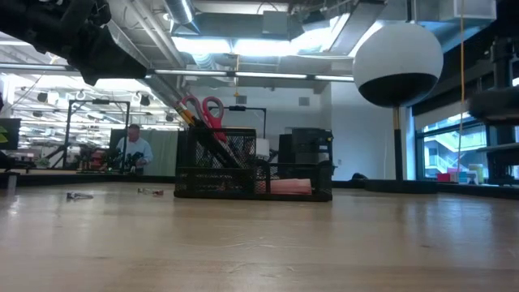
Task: Pick and place office supplies into organizer
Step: Put the pink binder clip into the black desk organizer
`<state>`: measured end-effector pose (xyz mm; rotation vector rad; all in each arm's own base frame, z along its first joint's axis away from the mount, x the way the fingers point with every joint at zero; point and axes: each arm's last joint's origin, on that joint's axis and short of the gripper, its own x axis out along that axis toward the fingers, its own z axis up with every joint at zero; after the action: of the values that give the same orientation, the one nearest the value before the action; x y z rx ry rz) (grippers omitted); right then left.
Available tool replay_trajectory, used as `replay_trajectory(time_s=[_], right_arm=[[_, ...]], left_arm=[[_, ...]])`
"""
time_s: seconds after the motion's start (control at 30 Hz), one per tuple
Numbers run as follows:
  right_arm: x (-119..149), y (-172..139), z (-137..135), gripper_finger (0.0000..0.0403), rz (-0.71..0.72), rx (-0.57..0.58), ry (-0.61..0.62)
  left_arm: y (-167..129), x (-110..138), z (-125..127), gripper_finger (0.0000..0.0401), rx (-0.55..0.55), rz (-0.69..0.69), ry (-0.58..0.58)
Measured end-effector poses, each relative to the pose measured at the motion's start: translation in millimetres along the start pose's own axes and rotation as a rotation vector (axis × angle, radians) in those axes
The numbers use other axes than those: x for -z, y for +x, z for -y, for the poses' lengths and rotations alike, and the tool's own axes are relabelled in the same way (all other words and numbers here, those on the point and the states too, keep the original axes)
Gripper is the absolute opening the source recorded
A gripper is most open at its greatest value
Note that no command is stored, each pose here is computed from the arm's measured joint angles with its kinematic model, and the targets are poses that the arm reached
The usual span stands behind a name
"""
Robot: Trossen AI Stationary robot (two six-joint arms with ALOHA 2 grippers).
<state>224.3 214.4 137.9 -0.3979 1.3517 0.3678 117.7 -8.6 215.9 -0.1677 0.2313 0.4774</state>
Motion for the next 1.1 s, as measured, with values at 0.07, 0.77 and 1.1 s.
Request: replay_trajectory(time_s=[0.07,0.77,1.1], right_arm=[[0.9,-5.4,7.9,0.0071,-0.002,0.043,0.016],[-44.9,-48.0,151.7,0.0071,0.558,0.351,0.354],[-56.5,-47.1,208.2,0.0071,0.783,0.469,0.451]], left_arm=[[0.1,0.0,0.0,0.0072,0.000,0.000,0.000],[0.0,0.6,-0.2,0.0072,-0.002,-0.006,0.011],[0.0,1.6,-0.6,0.0072,-0.005,-0.014,0.047]])
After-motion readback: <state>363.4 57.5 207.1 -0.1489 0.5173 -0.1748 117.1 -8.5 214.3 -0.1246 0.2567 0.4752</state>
